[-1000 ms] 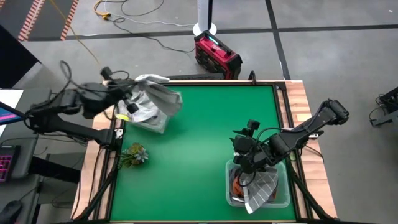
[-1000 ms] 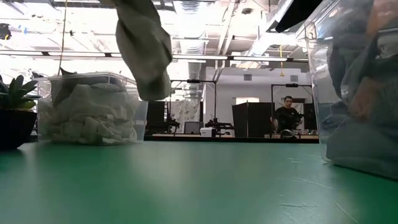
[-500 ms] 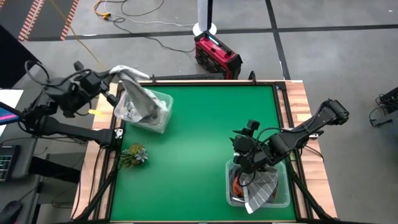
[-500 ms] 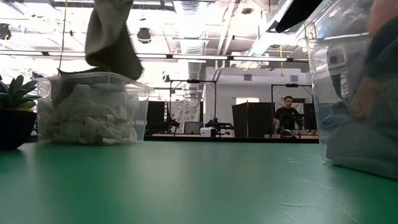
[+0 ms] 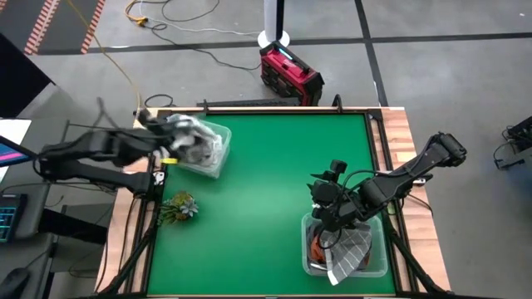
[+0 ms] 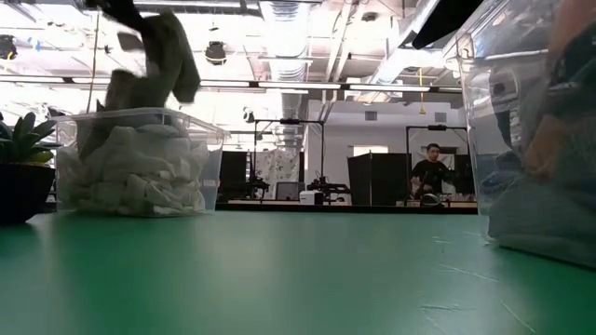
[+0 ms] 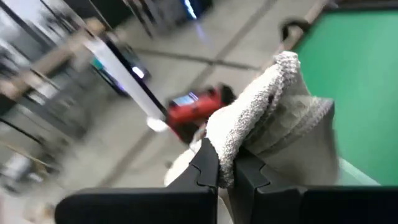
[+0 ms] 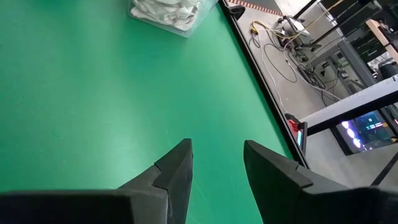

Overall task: Sort towels by color in basket
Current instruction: Put the light gray towel into the top transparent bin

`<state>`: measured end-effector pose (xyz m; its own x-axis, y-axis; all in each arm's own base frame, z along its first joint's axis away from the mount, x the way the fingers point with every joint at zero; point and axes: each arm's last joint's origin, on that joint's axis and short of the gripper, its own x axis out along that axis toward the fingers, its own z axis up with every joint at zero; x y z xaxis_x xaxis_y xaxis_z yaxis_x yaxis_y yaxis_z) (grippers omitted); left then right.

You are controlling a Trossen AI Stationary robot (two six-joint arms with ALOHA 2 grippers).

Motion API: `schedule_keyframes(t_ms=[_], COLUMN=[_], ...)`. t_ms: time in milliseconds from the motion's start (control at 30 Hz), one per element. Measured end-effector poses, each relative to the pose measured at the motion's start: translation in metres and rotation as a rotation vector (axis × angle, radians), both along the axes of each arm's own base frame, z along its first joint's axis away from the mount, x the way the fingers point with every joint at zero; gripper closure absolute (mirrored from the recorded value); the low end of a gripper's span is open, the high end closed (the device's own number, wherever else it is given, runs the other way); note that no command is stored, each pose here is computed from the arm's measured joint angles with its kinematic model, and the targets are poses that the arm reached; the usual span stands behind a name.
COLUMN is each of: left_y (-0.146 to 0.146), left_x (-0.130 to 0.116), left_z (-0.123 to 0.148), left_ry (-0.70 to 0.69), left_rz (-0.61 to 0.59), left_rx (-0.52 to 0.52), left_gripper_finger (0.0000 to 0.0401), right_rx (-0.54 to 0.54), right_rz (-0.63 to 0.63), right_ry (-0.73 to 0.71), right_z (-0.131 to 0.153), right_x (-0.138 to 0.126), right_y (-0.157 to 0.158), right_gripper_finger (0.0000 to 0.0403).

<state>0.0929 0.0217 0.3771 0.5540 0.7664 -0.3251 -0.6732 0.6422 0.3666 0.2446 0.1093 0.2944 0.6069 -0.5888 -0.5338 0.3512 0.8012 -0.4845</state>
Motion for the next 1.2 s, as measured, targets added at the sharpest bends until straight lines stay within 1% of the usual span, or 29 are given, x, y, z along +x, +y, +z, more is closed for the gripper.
schedule_keyframes(t_ms=[100, 200, 267, 333, 433, 500, 567, 633, 733, 800, 900, 967, 1100, 1200], left_y=[-0.001, -0.001, 0.003, 0.012, 0.028, 0.04, 0.052, 0.064, 0.082, 0.093, 0.106, 0.111, 0.114, 0.116], left_x=[0.021, 0.041, 0.051, 0.059, 0.066, 0.069, 0.068, 0.066, 0.064, 0.062, 0.064, 0.07, 0.089, 0.105], left_z=[-0.026, -0.043, -0.05, -0.05, -0.058, -0.065, -0.072, -0.077, -0.082, -0.086, -0.094, -0.101, -0.118, -0.133], left_ry=[0.021, 0.072, 0.122, 0.142, 0.21, 0.256, 0.304, 0.336, 0.326, 0.325, 0.351, 0.4, 0.498, 0.551], left_rz=[0.002, 0.027, 0.068, 0.112, 0.191, 0.253, 0.332, 0.381, 0.435, 0.484, 0.557, 0.586, 0.58, 0.565], left_rx=[-0.117, -0.235, -0.329, -0.45, -0.632, -0.694, -0.729, -0.77, -0.822, -0.838, -0.834, -0.81, -0.752, -0.75], left_gripper_finger=[0.0396, 0.0396, 0.0397, 0.0397, 0.0396, 0.0395, 0.0395, 0.0394, 0.0393, 0.0393, 0.0393, 0.0393, 0.0393, 0.0393], right_rx=[-0.004, -0.007, -0.011, -0.014, -0.017, -0.019, -0.023, -0.027, -0.033, -0.034, -0.035, -0.034, -0.031, -0.026], right_rz=[0.003, 0.003, -0.001, -0.005, -0.006, -0.002, 0.005, 0.014, 0.022, 0.023, 0.023, 0.023, 0.023, 0.028], right_ry=[0.003, 0.005, 0.008, 0.009, 0.001, -0.008, -0.012, -0.012, -0.005, -0.004, -0.003, -0.003, -0.005, -0.007], right_z=[0.0, 0.0, 0.0, 0.0, 0.001, 0.002, 0.003, 0.003, 0.003, 0.003, 0.003, 0.003, 0.003, 0.003], right_x=[0.0, 0.0, 0.001, 0.002, 0.006, 0.008, 0.009, 0.01, 0.009, 0.009, 0.009, 0.009, 0.009, 0.009], right_y=[0.0, -0.001, -0.002, -0.004, -0.007, -0.008, -0.008, -0.007, -0.006, -0.006, -0.007, -0.006, -0.006, -0.004], right_gripper_finger=[0.0223, 0.0223, 0.0223, 0.0223, 0.0223, 0.0223, 0.0223, 0.0223, 0.0223, 0.0223, 0.0223, 0.0223, 0.0223, 0.0223])
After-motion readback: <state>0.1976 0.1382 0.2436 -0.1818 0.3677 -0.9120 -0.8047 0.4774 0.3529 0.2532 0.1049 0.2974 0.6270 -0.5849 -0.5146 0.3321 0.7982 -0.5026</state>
